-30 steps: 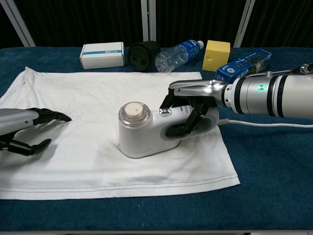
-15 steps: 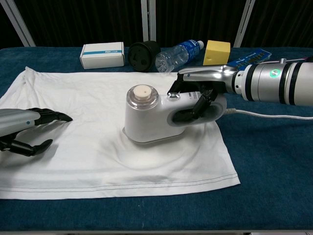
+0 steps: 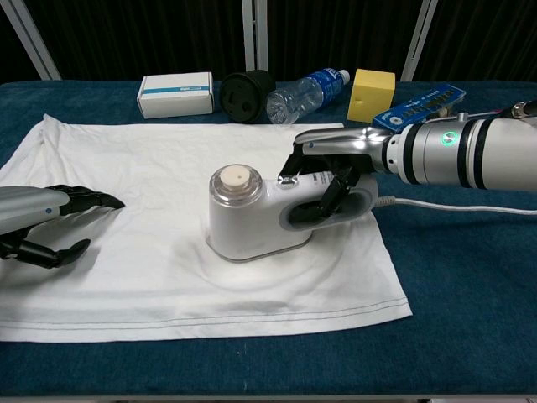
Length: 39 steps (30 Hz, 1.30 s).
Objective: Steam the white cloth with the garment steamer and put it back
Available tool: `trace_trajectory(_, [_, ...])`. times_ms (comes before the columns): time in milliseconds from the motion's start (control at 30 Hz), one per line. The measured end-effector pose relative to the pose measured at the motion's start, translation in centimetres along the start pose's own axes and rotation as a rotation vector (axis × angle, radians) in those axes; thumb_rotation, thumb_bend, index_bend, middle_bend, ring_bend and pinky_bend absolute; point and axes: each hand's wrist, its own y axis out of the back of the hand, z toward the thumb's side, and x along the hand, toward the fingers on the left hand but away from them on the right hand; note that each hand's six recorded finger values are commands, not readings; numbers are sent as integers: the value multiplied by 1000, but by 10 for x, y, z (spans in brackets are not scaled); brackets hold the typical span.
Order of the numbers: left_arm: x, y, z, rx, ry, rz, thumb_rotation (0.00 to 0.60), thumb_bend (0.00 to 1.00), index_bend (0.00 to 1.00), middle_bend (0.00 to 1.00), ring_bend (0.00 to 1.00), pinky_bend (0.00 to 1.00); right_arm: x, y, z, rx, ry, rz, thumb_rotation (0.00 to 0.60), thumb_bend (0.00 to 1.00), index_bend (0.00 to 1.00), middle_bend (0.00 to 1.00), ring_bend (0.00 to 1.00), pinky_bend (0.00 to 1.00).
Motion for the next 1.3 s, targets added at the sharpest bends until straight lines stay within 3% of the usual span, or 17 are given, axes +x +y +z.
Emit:
trace_trajectory(367, [1, 0, 0, 2, 2, -1, 292, 463, 67, 60, 0, 0, 36, -29, 13, 44, 59, 105, 600, 495, 969, 892, 950, 818])
trace_trajectory(533, [0, 3, -1, 3, 3, 11, 292, 463, 67, 60, 0, 0, 47, -17, 12, 22, 75, 48, 600, 495, 969, 891, 950, 818])
trace_trajectory(667, [-4, 11, -3, -2, 6, 40, 292, 463, 67, 60, 0, 0, 65, 9, 1, 7, 64, -47, 600, 495, 969, 892, 950, 818])
trace_trajectory(833, [-14, 24, -11, -13, 25, 91, 291, 463, 67, 60, 0, 0, 96, 36, -35, 11, -33, -145, 600, 495, 968, 892, 950, 818])
trace_trajectory(967, [-26, 36, -24, -26, 58, 139, 291, 463, 67, 60, 0, 0, 124, 46, -76, -35, -160, -219, 600, 495, 967, 892, 948, 816])
trace_trajectory(1200, [-46, 45, -45, -57, 119, 180, 293, 463, 67, 60, 0, 0, 154, 45, -132, -77, -315, -256, 600, 495, 914, 892, 888, 759])
trace_trajectory(1300, [-51, 45, -49, -64, 135, 181, 294, 463, 67, 60, 0, 0, 160, 43, -149, -91, -357, -261, 600, 481, 849, 881, 793, 673])
